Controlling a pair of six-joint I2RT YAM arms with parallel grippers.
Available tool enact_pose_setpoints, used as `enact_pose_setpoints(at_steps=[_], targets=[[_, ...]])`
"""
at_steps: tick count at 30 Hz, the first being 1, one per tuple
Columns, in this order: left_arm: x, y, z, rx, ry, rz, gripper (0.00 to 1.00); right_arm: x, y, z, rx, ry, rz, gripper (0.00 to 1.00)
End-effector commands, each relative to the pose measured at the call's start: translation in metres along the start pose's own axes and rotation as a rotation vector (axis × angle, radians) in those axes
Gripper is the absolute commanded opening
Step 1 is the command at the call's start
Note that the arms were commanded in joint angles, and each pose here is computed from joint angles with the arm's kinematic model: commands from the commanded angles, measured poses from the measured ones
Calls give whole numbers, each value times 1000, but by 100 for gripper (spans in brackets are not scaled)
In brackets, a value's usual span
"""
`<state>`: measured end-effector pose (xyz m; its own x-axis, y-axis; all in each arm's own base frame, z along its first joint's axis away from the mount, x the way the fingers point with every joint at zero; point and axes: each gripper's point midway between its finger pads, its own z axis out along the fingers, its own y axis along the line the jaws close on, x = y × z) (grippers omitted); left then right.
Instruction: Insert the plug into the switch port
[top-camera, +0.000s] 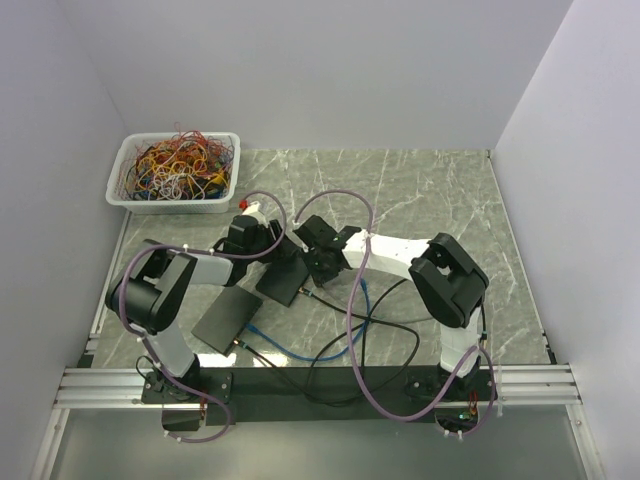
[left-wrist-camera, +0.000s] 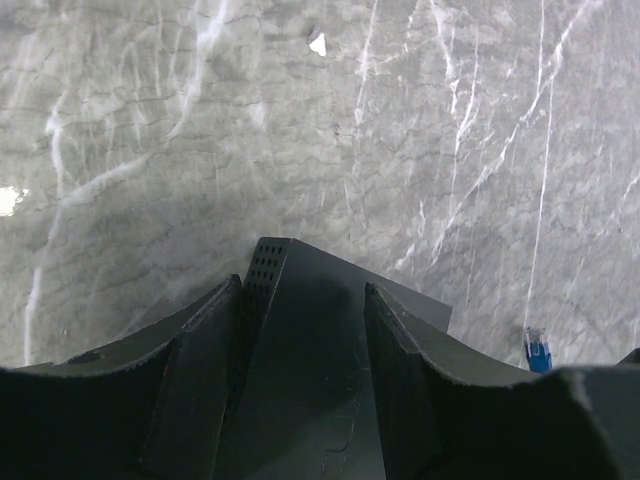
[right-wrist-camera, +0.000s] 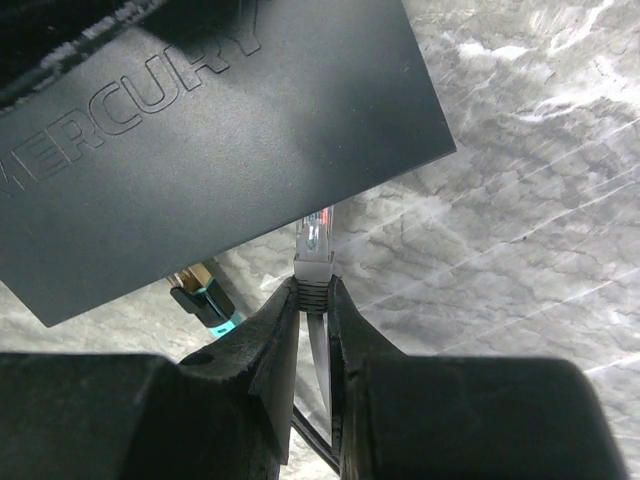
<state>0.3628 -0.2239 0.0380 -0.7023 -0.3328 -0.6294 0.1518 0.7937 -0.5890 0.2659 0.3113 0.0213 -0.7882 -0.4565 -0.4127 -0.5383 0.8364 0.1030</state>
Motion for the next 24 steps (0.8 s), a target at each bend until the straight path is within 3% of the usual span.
enact_pose_setpoints(at_steps=[1, 12, 24], targets=[[9, -27, 3, 128, 48, 73, 57, -34, 10, -10, -26, -96, -43, 0], [28, -38, 3, 238, 113, 191, 57, -52, 5, -26, -32, -195, -101, 0], [50, -43, 4, 284, 163, 262, 56, -80, -16, -33, -70, -317, -59, 0]])
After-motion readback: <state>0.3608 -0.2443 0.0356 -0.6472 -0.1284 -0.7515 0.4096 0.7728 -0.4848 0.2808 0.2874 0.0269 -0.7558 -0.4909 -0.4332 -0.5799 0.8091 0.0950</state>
